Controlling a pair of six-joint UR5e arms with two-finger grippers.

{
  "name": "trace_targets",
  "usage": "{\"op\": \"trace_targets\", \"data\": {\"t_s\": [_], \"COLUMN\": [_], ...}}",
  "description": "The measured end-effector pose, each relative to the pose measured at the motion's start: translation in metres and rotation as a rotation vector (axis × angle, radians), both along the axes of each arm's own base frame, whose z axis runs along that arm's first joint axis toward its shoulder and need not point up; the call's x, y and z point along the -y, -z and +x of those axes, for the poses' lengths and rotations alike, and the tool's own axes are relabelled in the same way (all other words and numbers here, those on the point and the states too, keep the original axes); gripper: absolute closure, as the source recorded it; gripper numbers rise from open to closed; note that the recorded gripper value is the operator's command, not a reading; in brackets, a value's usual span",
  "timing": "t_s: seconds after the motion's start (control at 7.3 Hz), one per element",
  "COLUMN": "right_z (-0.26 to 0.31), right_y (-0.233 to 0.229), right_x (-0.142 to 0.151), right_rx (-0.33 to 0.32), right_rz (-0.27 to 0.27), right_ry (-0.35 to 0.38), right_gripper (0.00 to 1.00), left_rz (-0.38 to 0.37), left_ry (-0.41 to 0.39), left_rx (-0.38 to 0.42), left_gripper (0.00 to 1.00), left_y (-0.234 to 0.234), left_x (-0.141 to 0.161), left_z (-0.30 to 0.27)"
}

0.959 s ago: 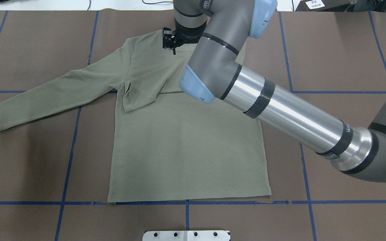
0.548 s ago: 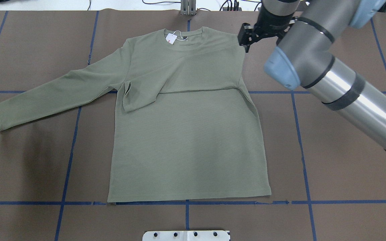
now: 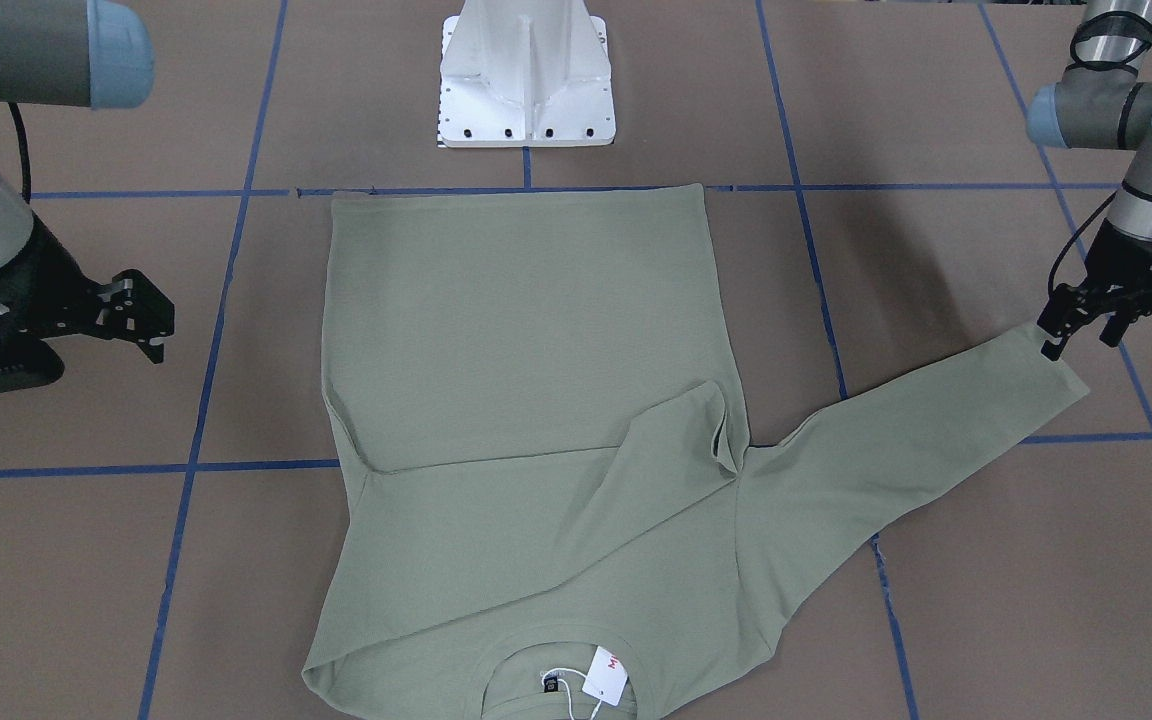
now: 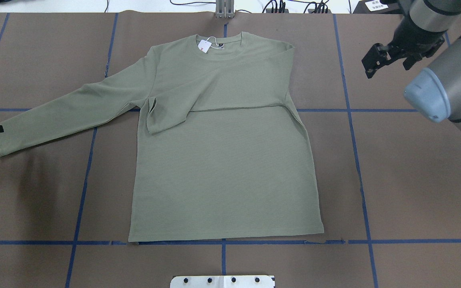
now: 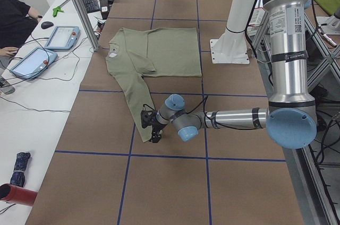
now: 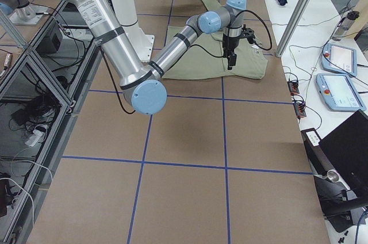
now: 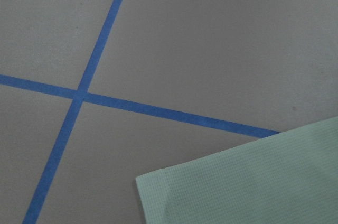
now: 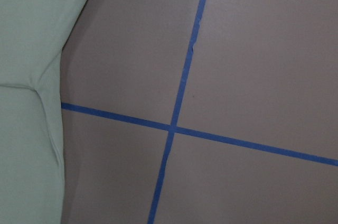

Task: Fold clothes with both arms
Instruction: 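Release the sleeve and withdraw the right gripper outward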

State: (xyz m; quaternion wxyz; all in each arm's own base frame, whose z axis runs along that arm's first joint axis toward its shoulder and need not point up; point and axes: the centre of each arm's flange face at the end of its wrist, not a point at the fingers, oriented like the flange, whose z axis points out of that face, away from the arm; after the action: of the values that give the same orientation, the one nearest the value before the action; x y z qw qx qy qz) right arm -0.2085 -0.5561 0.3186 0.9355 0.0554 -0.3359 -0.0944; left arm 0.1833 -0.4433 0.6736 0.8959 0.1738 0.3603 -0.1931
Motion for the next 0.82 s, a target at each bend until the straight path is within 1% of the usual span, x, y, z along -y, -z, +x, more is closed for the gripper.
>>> {"op": "trace_targets", "data": {"t_s": [0.27,0.55,0.82], "right_z": [0.009,0.011,0.011], "right_y": [-0.016,-0.019,-0.019], "right_x": [-0.012,-0.013,-0.013], "right_rx": [-0.005,-0.006,-0.006], "right_rz": [0.013,0.015,0.015], "right_ry": [0.022,0.024,0.024], "right_gripper": [0.00,0.00,0.00], "left_rz": [-0.010,-0.012,-0.014], "left_ry": [0.000,-0.013,-0.022], "left_rx": [0.012,0.012,0.010], "left_gripper": [0.01,0.01,0.16], "left_y": [-0.009,-0.009,-0.010], "left_x": [0.002,-0.001,-0.003], "left_z": [0.005,0.011,0.016]}}
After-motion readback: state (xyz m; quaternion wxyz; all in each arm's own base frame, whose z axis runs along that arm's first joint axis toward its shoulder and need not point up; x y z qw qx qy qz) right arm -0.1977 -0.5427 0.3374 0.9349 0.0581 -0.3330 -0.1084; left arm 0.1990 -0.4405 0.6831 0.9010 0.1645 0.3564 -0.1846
